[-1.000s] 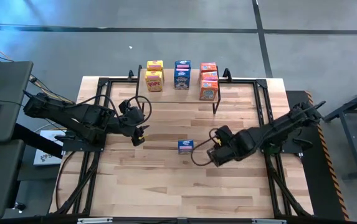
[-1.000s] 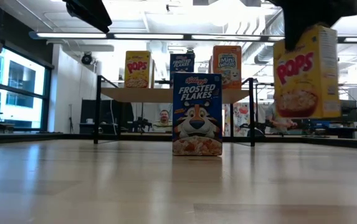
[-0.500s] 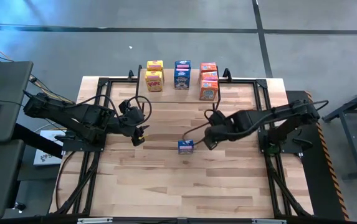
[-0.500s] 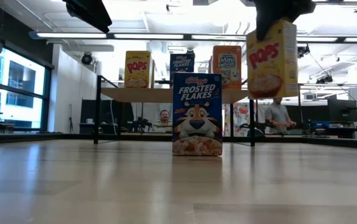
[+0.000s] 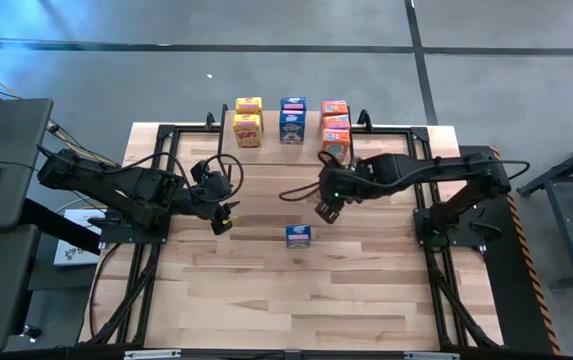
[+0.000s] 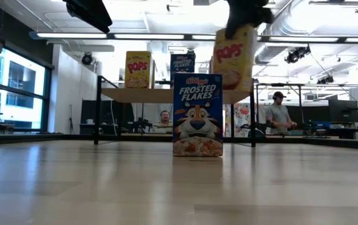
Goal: Stack cereal on shelf
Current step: Put the yellow cereal box on the shelf aligned with the other yellow cereal boxes
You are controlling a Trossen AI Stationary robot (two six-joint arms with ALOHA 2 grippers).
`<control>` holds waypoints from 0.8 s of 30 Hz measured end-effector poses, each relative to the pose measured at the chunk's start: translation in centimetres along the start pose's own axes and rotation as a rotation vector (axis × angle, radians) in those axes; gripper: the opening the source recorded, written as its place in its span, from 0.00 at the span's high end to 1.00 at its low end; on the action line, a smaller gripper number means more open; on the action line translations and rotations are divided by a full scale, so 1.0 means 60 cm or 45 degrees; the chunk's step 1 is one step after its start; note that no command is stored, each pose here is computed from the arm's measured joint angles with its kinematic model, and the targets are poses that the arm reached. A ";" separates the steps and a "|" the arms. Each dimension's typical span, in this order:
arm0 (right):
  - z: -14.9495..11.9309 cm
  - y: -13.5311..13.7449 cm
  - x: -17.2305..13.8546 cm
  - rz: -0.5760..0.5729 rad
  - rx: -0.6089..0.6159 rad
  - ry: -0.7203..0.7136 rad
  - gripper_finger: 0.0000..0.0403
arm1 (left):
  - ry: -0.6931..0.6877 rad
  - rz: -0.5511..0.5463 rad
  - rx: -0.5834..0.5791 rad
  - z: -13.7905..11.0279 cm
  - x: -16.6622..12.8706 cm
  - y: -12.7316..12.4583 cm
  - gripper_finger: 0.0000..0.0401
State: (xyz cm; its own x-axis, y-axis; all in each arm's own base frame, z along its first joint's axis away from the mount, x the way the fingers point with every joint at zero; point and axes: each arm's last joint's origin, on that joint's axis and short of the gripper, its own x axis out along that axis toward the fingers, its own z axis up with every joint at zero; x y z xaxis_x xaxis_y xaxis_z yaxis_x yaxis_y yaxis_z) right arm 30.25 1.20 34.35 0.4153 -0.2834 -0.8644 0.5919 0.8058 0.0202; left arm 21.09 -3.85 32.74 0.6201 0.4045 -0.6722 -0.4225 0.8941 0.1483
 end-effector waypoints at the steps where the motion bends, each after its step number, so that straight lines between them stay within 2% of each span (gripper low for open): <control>1: 0.004 -0.001 0.001 0.013 -0.022 -0.017 0.58 | 0.000 -0.001 0.000 0.000 0.000 0.000 0.45; 8: 0.028 -0.006 0.006 0.091 -0.172 -0.112 0.58 | 0.000 -0.001 0.001 0.000 0.000 0.000 0.45; 14: 0.048 -0.003 0.008 0.170 -0.375 -0.223 0.58 | 0.001 0.000 0.000 0.000 0.000 0.000 0.45; 19: 0.065 0.007 0.028 0.177 -0.585 -0.305 0.58 | 0.000 0.000 0.000 0.000 0.000 0.000 0.45; 24: 0.076 0.010 0.057 0.231 -0.669 -0.289 0.58 | 0.000 0.000 0.000 0.000 0.000 0.000 0.45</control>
State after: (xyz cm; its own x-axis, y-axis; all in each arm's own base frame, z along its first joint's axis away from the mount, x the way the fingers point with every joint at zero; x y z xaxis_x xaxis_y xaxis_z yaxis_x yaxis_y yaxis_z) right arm 35.15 -1.67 33.72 0.6489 -0.1748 -0.7405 0.1013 0.9844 -0.1436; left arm 21.09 -3.86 32.74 0.6201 0.4041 -0.6724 -0.4220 0.8944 0.1483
